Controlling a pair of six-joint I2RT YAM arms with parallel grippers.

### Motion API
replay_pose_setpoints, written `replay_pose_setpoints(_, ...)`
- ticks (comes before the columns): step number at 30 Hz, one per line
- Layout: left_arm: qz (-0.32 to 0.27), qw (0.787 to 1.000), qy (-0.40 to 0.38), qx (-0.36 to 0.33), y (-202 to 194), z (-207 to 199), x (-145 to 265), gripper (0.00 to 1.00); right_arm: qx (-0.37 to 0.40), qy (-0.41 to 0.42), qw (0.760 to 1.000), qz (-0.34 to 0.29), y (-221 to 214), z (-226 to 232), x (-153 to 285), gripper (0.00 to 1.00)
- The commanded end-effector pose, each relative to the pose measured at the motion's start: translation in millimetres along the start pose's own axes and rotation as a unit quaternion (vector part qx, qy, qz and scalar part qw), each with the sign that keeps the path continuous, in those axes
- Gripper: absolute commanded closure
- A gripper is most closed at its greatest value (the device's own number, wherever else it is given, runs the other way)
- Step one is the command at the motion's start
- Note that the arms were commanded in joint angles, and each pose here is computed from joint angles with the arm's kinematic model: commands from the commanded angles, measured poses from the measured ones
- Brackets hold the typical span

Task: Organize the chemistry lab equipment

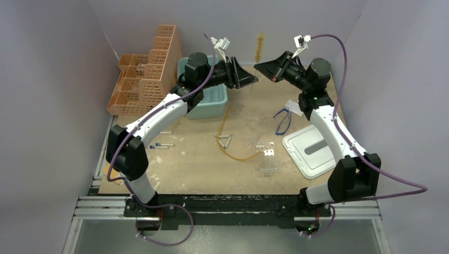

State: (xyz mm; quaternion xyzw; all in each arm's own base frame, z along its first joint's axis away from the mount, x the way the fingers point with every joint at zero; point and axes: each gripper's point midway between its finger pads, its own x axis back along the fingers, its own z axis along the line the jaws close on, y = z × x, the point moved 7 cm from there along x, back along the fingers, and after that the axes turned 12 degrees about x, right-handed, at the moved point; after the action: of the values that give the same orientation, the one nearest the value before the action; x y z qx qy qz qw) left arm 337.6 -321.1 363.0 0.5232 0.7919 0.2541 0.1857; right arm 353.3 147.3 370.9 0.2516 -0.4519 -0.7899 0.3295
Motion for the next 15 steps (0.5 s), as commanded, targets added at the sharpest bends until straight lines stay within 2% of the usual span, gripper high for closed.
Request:
replay_pose_setpoints(1,-0.019,0.999,-0.007,-0.039,11,-14,2,0.51,0.036,0.058,0.997,-0.034,33,28,0,1.00)
replay_pose_setpoints(5,-0.009,0.999,-0.034,-0.039,11,-21,-1,0.58,0.036,0.072,0.996,-0.024,33,29,-3,1.00)
replay_pose_setpoints(8,-0.005,0.998,-0.049,-0.040,9,-24,-3,0.67,0.031,0.079,0.996,-0.015,32,28,-5,1.00)
replay_pose_setpoints(13,-0.007,0.997,-0.052,-0.054,9,-28,-4,0.73,0.025,0.083,0.996,-0.007,28,25,-7,1.00)
replay_pose_setpoints(15,-0.012,0.997,-0.049,-0.060,11,-29,-3,0.79,0.024,0.082,0.996,-0.007,28,24,-8,1.00)
